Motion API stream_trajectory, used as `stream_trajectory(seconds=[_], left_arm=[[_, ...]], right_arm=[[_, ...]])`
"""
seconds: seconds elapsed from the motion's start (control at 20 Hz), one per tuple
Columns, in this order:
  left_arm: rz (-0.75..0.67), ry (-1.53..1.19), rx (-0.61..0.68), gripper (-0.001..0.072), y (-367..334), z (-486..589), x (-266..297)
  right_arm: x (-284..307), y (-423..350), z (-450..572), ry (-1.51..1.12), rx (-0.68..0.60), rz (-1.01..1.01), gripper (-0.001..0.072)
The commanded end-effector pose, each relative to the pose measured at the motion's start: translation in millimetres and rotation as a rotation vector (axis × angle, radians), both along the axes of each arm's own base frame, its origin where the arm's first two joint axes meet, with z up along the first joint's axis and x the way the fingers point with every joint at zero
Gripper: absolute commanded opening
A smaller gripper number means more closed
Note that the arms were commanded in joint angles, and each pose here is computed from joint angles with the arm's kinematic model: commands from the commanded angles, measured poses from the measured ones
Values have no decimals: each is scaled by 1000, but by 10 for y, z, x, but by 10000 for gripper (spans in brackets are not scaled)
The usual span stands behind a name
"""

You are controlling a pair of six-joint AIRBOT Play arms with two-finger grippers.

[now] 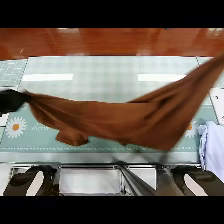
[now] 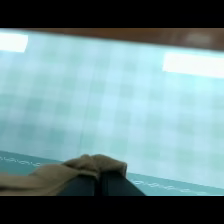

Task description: Fold the shirts.

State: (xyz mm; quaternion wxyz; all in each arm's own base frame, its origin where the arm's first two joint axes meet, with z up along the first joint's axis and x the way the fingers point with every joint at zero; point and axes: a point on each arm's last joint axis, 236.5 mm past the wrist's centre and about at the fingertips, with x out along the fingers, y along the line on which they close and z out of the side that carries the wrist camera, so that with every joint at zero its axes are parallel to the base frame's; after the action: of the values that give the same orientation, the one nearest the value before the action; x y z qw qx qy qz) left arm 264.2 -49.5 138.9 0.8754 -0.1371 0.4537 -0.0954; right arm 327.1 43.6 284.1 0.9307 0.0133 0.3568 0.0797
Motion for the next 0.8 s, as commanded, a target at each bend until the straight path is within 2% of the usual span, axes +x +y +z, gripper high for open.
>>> stream_trajectory(seconds=[0.0, 0.25, 0.3, 0.35, 0.4, 0.45, 0.65, 0.75], left_arm=[[95, 153, -43, 20, 97, -1136, 169], [242, 93, -17, 20, 442, -1667, 947], [247, 105, -17, 35, 465, -1725, 1052], [237, 135, -19, 171, 458, -1775, 1109], [217, 177, -13, 404, 463, -1801, 1136], [198, 218, 11, 503, 538, -1777, 1143], [260, 312, 47, 504, 1250, -1369, 963], [339, 389, -38, 505, 1461, -1403, 645]], right_arm=[[804, 242, -898, 149, 88, 33, 26], [1724, 448, -1809, 243, 218, -5, 39], [1815, 470, -1940, 261, 261, -39, 156], [1857, 474, -2076, 290, 288, -70, 341], [1854, 441, -2163, 315, 291, -81, 415], [1800, 352, -2215, 345, 280, -86, 414], [1230, -429, -2251, 546, 275, -168, 414], [869, -805, -2325, 627, 295, -229, 414]])
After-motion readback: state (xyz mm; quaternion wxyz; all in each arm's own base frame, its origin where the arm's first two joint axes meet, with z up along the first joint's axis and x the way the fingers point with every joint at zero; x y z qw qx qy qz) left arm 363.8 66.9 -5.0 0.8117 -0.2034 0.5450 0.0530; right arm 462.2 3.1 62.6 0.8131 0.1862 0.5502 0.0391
